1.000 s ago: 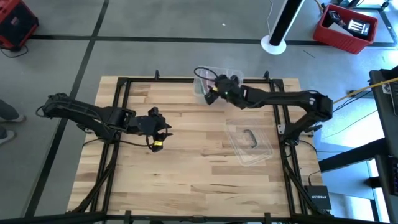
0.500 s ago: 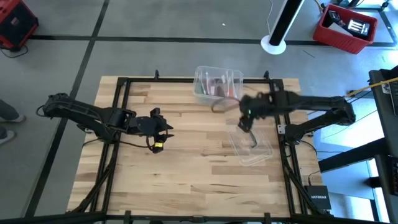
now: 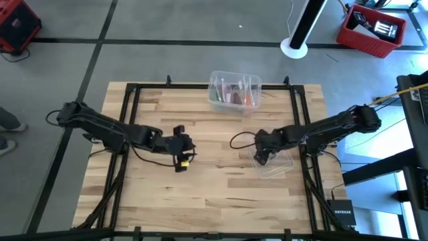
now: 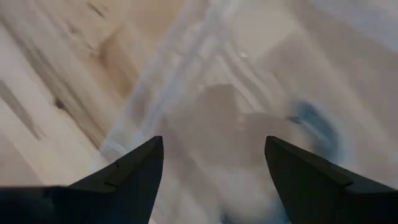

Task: Roll bandage
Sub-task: Close the transparent container

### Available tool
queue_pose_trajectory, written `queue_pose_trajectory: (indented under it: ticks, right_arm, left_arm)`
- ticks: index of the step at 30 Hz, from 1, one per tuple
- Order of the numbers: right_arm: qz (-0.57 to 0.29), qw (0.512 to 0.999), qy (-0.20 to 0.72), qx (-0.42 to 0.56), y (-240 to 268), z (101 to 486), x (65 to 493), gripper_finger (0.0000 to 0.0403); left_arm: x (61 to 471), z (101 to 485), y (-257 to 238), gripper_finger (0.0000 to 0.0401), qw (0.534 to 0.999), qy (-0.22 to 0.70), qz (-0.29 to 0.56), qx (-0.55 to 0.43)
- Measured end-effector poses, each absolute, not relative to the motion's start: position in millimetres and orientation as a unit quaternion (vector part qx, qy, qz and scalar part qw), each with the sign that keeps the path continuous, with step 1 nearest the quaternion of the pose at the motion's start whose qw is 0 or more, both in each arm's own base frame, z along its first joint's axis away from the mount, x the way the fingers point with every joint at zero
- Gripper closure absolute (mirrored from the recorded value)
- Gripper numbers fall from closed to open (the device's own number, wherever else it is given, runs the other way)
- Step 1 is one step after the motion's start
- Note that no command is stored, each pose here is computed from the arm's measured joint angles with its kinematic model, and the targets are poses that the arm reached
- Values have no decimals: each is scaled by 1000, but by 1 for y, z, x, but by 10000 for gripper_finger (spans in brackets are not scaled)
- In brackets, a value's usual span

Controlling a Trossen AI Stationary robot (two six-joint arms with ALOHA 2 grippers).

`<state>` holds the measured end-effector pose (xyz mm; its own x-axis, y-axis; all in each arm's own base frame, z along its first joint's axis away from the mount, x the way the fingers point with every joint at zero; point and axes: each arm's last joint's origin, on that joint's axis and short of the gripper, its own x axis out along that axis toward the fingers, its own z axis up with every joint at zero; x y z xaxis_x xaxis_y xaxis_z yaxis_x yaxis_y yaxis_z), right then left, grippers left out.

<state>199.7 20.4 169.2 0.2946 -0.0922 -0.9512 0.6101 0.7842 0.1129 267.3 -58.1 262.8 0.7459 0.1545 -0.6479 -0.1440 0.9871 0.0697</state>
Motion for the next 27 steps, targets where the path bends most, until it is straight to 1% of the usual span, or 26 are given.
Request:
queue_pose_trajectory:
  ticks: [3, 9, 14, 19, 22, 27]
  right_arm:
    - [-199, 785, 529, 255, 26, 154, 205, 123]
    - [-158, 801, 515, 262, 44, 136, 223, 123]
    - [-109, 825, 479, 280, 67, 123, 241, 123]
    - [-48, 849, 428, 307, 88, 122, 262, 123]
    - [-25, 857, 422, 294, 99, 124, 276, 123]
    - [-2, 870, 413, 271, 109, 131, 295, 123]
  left_arm:
    - [275, 251, -66, 260, 930, 360, 76, 6]
    - [294, 231, -87, 260, 937, 346, 54, 3]
    - [298, 214, -113, 260, 936, 351, 27, 0]
    - [305, 201, -133, 260, 942, 335, -4, 15]
    - [314, 192, -138, 260, 948, 315, -15, 28]
    - [342, 187, -138, 260, 943, 323, -29, 78]
